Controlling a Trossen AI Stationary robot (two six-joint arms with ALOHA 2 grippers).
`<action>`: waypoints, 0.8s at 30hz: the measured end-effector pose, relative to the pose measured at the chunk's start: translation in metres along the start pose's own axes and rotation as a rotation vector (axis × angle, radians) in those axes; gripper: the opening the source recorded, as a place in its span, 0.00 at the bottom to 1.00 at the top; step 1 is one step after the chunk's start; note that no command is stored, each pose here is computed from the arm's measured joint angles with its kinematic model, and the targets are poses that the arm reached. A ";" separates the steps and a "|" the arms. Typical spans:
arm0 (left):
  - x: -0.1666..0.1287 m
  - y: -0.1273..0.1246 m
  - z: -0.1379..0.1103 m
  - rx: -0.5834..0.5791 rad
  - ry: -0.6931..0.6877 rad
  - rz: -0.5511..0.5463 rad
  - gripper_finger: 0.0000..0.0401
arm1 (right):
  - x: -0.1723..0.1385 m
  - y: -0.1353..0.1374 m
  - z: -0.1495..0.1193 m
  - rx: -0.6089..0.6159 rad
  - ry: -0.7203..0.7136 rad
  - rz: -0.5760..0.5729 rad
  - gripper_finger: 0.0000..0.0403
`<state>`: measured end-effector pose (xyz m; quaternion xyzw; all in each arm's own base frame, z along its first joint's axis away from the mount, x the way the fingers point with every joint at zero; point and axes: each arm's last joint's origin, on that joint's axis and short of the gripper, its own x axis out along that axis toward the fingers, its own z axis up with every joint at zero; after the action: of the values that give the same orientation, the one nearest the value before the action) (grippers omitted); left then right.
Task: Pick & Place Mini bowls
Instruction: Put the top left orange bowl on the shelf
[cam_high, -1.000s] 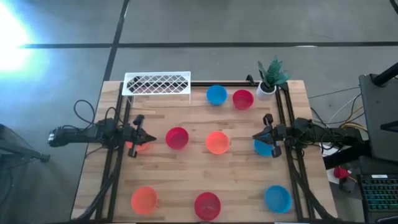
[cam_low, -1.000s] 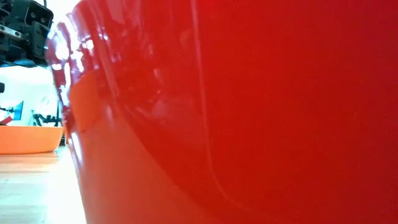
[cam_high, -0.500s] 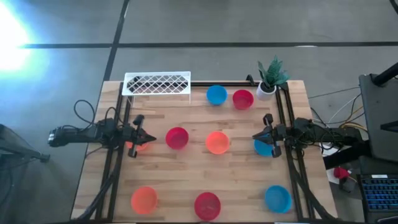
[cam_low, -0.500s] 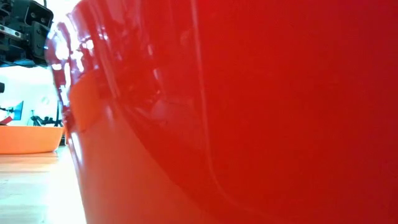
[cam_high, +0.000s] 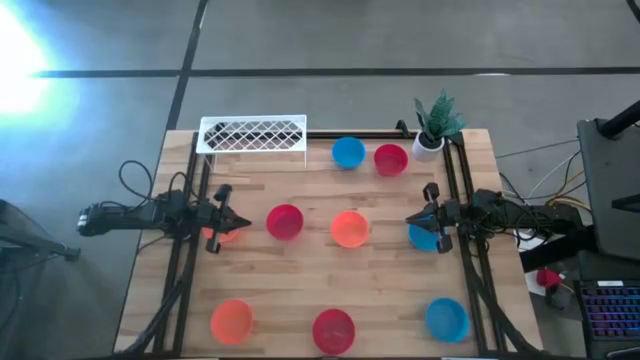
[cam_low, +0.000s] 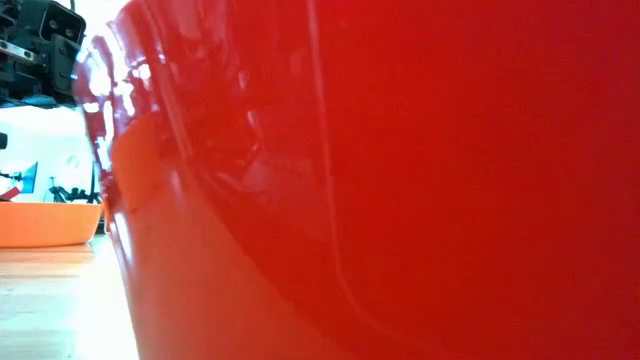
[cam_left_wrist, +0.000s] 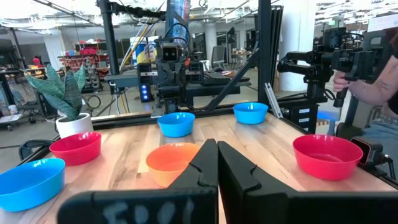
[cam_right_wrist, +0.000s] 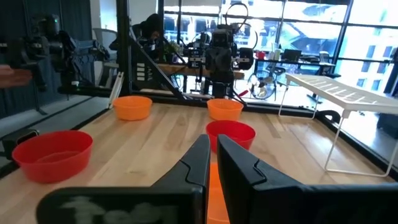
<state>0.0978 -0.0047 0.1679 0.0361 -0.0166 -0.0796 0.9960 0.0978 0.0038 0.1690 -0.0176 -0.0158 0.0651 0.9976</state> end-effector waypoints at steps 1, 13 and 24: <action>0.000 0.000 0.000 0.010 0.000 0.002 0.00 | 0.000 0.000 0.000 -0.006 0.000 0.000 0.07; 0.000 0.003 -0.001 0.032 0.020 0.122 0.00 | 0.000 0.000 0.000 -0.048 -0.001 -0.001 0.07; 0.000 0.004 0.001 -0.015 -0.007 0.126 0.00 | 0.000 0.000 0.000 -0.045 0.000 -0.001 0.07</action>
<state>0.0981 -0.0011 0.1694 0.0271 -0.0220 -0.0170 0.9992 0.0978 0.0037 0.1690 -0.0402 -0.0173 0.0644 0.9970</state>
